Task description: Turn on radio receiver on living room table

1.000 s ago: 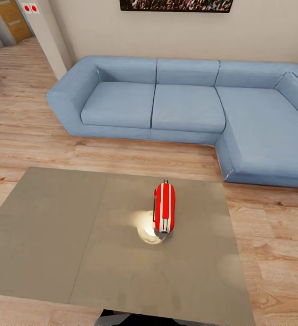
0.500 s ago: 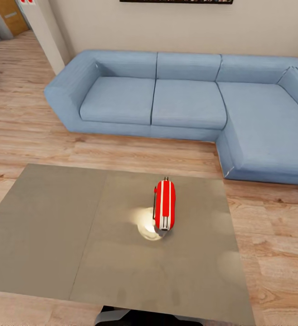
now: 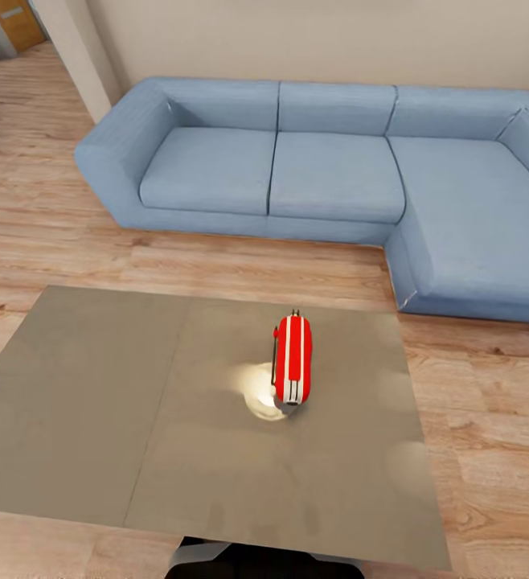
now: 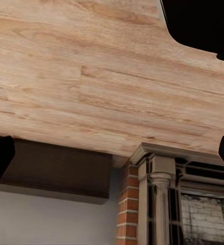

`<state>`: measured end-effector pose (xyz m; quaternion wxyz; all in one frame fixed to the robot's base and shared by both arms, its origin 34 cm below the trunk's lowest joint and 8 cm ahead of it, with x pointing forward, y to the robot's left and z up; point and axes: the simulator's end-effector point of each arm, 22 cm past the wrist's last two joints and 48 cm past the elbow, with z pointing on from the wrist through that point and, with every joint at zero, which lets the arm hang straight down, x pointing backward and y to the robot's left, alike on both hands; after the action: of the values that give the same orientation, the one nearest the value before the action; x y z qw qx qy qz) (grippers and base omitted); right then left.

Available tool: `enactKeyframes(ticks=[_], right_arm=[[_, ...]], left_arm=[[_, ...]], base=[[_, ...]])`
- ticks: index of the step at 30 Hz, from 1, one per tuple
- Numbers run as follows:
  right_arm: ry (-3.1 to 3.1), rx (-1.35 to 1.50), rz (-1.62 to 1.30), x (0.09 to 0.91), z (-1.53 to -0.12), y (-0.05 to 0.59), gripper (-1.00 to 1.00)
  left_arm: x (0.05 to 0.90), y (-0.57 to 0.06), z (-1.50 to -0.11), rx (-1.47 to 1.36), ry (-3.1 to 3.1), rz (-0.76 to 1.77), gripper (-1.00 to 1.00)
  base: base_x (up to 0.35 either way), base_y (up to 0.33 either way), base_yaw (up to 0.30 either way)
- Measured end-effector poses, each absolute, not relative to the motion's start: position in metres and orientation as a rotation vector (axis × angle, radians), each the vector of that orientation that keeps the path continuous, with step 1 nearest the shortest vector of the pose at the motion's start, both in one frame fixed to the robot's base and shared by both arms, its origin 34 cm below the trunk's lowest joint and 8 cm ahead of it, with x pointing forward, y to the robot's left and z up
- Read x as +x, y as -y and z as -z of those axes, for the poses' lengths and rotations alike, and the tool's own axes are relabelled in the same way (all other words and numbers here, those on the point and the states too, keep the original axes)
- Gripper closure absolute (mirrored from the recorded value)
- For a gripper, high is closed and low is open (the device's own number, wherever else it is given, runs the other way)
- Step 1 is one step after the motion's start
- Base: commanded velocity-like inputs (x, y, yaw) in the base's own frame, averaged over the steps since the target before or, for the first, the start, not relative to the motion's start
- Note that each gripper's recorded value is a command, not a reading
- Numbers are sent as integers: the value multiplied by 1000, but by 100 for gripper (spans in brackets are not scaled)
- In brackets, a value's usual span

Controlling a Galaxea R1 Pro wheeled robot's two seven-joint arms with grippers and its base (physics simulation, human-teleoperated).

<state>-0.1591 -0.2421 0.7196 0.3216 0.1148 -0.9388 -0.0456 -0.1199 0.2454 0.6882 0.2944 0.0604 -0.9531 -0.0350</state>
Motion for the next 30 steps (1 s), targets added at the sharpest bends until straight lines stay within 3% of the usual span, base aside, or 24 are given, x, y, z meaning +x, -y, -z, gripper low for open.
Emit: enactKeyframes(ticks=[30], right_arm=[[2428,286,116,-169,-730,244,-100]], left_arm=[[-131,-246,-697,157,2500,96,-100]], base=[[0,0,0]])
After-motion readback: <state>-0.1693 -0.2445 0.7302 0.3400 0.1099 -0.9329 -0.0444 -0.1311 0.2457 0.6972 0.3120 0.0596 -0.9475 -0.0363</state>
